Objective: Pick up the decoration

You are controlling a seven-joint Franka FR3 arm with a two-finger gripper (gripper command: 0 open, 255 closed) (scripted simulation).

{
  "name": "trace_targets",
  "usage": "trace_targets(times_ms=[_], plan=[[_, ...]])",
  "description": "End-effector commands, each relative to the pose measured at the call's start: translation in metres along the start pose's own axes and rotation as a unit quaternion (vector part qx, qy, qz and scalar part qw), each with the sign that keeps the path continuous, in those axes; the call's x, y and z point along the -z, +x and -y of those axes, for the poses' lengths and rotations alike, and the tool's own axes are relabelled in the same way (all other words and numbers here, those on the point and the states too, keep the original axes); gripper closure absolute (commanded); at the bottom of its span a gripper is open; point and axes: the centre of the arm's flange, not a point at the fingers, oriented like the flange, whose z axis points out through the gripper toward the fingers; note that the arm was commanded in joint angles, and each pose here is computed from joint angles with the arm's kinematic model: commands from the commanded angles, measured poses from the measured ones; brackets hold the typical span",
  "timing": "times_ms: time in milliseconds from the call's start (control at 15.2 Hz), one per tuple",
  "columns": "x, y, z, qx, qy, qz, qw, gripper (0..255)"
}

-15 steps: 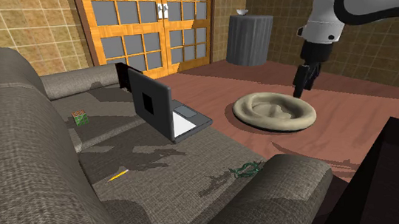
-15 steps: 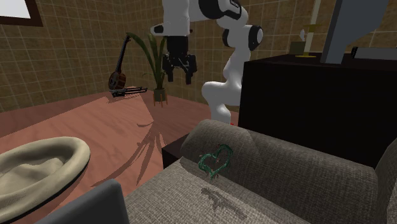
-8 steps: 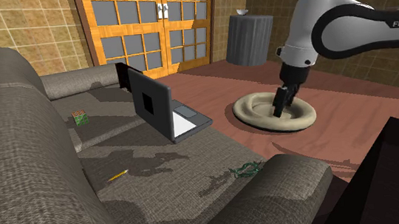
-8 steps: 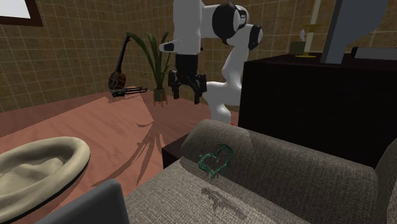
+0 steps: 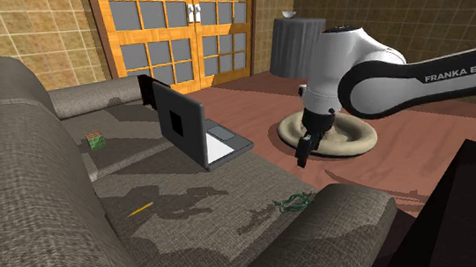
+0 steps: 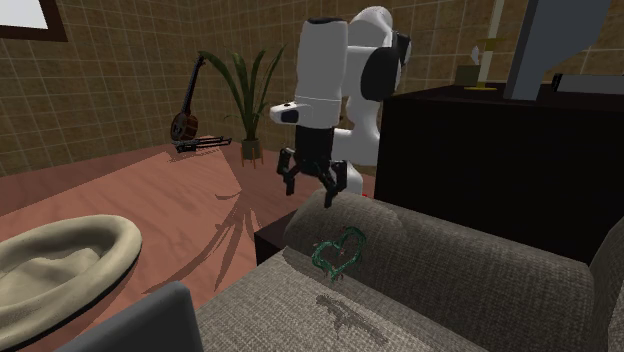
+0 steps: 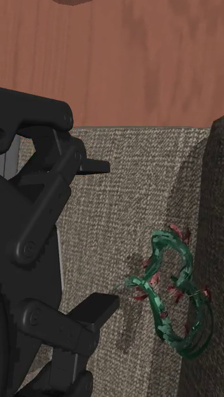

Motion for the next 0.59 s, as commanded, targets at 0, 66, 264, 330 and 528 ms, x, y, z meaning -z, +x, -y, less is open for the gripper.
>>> trace_targets(times_ms=[0,66,264,330,528], plan=[[-0.019,0.007,0.018,0.011,-0.005,-0.005,0.9999,0],[-0.028,0.011,0.028,0.016,-0.008,-0.007,0.9998,0],[-0.054,0.022,0.057,0.032,-0.016,-0.013,0.9993,0],[-0.063,0.026,0.066,0.037,-0.019,-0.015,0.999,0],[-0.09,0.036,0.095,0.053,-0.027,-0.021,0.998,0]])
